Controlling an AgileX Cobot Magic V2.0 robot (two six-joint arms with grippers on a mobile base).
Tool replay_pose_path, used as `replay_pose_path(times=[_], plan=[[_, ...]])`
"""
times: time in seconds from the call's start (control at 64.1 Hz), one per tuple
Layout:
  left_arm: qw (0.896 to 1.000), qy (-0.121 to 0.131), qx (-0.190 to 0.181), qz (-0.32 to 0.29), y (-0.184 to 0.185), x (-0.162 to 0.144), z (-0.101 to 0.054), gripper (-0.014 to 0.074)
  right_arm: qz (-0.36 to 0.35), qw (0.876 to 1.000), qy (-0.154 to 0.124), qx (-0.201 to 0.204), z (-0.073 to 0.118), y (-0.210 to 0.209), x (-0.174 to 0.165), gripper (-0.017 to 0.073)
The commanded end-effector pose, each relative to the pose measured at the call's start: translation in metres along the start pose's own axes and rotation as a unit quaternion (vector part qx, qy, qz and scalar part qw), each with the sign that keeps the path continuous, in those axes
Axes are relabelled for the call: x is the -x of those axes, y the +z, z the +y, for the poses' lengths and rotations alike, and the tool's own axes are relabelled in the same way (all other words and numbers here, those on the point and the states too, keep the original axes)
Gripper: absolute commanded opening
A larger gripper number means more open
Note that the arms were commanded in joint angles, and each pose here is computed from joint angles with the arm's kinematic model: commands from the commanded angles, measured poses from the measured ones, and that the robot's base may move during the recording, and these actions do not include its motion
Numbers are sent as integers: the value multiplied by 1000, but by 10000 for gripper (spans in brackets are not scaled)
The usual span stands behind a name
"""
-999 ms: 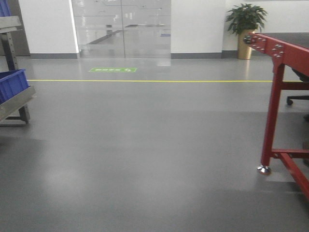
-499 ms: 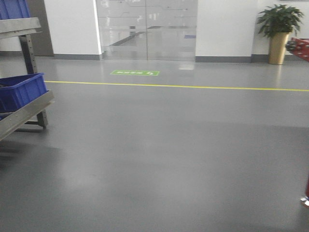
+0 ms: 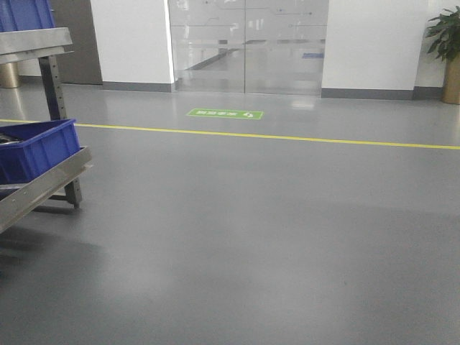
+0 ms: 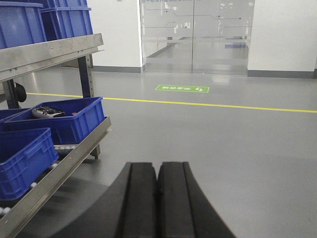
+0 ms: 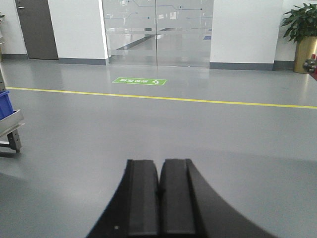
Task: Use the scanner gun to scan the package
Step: 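Drive the base across the floor toward the red-framed table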
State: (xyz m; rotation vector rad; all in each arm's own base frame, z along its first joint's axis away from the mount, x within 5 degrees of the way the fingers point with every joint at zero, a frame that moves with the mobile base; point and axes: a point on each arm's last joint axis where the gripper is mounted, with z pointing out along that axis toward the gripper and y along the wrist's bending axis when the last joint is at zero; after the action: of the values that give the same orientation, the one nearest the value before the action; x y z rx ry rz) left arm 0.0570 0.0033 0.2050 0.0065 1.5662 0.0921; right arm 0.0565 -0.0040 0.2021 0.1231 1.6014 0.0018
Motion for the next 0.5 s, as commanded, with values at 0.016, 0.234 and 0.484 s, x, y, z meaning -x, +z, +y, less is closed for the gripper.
replay_pose_path(times=[0.016, 0.234, 0.484], plan=[[1000, -2, -1, -13, -1, 3, 0, -111, -12, 1000, -3, 2, 0, 0, 2, -153], [1000, -2, -1, -13, -1, 3, 0, -111, -12, 1000, -3, 2, 0, 0, 2, -153], [1000, -2, -1, -13, -1, 3, 0, -111, -12, 1000, -3, 2, 0, 0, 2, -153]])
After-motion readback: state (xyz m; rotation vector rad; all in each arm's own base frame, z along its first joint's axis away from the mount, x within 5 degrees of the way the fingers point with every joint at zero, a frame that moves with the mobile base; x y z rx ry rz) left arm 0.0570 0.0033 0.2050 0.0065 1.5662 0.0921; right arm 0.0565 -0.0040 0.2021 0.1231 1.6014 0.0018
